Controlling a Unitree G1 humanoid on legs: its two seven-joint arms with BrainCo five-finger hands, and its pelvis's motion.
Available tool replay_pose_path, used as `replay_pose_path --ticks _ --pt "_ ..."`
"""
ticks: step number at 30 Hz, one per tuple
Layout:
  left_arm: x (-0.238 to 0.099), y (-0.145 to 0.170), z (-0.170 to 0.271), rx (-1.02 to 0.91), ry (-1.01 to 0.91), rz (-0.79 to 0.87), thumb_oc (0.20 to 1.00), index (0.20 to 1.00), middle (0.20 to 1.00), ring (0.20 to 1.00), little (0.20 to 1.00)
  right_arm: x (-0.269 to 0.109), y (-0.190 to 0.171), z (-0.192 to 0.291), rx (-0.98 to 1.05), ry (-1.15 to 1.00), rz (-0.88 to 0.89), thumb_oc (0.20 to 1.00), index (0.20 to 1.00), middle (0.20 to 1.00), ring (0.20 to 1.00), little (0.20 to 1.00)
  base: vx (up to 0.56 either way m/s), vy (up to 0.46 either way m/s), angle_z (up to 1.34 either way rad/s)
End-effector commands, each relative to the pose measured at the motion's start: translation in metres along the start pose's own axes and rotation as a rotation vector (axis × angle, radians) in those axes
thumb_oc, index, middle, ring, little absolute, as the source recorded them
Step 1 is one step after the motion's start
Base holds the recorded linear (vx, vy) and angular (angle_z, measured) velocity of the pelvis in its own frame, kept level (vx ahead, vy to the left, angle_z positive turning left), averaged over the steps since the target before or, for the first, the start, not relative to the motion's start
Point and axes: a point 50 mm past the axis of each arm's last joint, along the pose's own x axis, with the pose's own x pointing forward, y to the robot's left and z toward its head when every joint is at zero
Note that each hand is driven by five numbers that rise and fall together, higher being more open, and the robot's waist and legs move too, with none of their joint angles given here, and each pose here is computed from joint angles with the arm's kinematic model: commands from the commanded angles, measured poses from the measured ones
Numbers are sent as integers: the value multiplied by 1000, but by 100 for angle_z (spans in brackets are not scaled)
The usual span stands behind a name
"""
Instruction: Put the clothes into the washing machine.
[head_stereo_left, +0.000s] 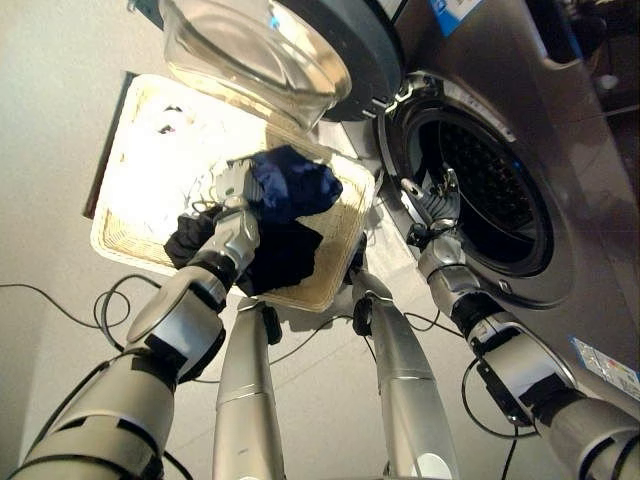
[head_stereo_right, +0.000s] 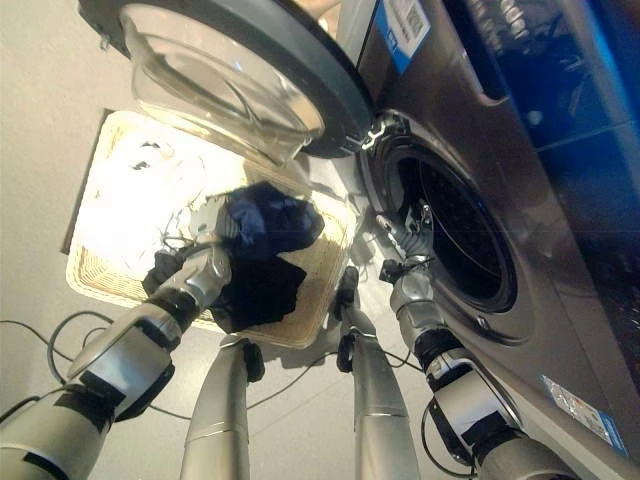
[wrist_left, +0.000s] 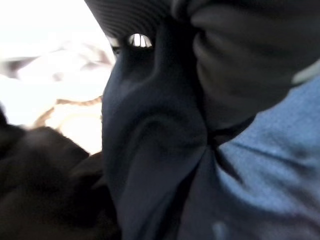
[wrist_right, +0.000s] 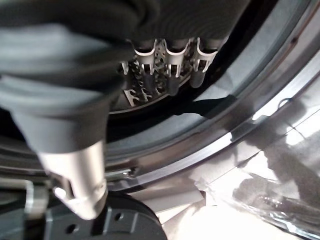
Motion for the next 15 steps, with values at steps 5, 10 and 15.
replay_pose_path --ticks 5,10,15 --pt "-10 -7 22 -280 -119 37 200 200 200 200 200 -5 -4 2 -118 -70 106 1000 1000 1000 1000 1000 3 19 -2" --pt "-40 -18 24 -522 -255 39 200 200 200 200 200 -23 10 4 -400 -217 301 1000 1000 1000 1000 1000 -3 -2 20" --pt "-53 -25 28 -562 -314 -1 200 200 200 200 200 -24 12 7 -493 -262 367 1000 1000 1000 1000 1000 3 0 14"
